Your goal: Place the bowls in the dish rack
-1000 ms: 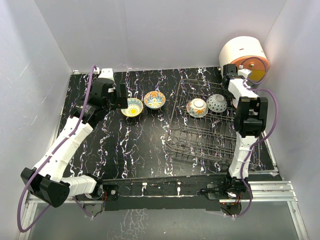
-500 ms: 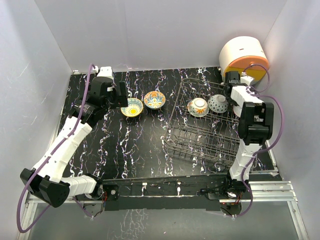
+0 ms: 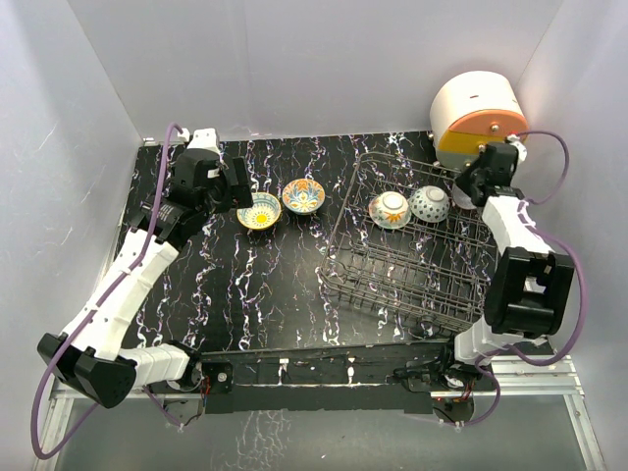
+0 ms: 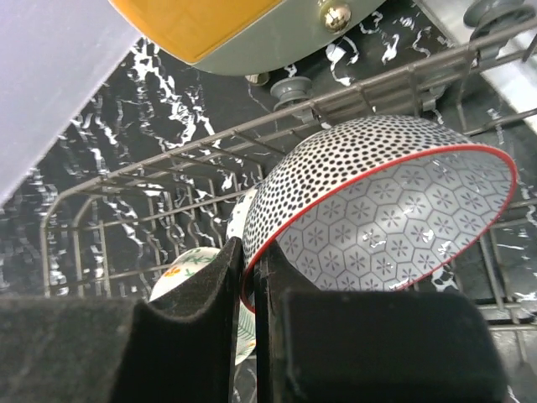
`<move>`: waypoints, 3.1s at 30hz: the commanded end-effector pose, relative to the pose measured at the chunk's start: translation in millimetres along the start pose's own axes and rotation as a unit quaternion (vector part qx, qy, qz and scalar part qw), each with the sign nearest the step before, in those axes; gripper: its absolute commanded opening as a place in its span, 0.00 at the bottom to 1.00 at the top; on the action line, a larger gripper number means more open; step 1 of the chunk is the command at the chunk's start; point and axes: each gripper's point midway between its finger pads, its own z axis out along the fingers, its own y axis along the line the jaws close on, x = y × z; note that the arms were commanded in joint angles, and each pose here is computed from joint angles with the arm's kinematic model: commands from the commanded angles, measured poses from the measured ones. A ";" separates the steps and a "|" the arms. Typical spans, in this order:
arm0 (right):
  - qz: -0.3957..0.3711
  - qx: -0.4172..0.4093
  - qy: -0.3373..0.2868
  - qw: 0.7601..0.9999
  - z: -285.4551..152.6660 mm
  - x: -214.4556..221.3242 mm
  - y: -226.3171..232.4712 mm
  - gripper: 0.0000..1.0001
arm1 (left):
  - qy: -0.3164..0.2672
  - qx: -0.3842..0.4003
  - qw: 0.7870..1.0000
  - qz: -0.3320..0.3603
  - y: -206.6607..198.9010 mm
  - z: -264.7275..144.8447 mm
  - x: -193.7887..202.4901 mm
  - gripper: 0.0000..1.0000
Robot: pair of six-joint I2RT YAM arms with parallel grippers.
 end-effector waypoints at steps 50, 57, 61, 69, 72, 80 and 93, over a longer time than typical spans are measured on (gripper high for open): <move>0.234 -0.304 -0.050 0.922 7.4 25.5 -44.5 0.08 | 0.002 0.009 1.000 -0.017 -4.7 -4.3 -6.9 0.97; 0.228 -0.261 -0.030 0.938 -5.0 43.0 -59.7 0.11 | 0.008 0.016 1.000 -0.025 -7.4 -3.3 -2.4 0.97; 0.229 -0.227 -0.023 0.946 -7.9 47.7 -70.9 0.12 | 0.009 0.017 0.999 -0.026 -7.1 -3.6 -0.1 0.97; 0.233 -0.161 0.000 0.959 -20.0 64.6 -91.2 0.09 | 0.012 0.020 0.999 -0.035 -7.0 -6.9 2.7 0.97; 0.234 -0.147 0.000 0.961 -27.5 71.2 -96.5 0.08 | 0.011 0.021 0.999 -0.037 -6.6 -8.3 3.8 0.97; 0.254 -0.181 -0.001 0.950 -32.3 76.4 -90.4 0.08 | 0.014 0.022 0.999 -0.037 -5.1 -10.4 8.0 0.97; 0.269 -0.300 -0.111 0.909 -35.5 -4.3 -56.3 0.08 | 0.014 0.017 0.999 -0.037 -2.7 -9.7 11.0 0.97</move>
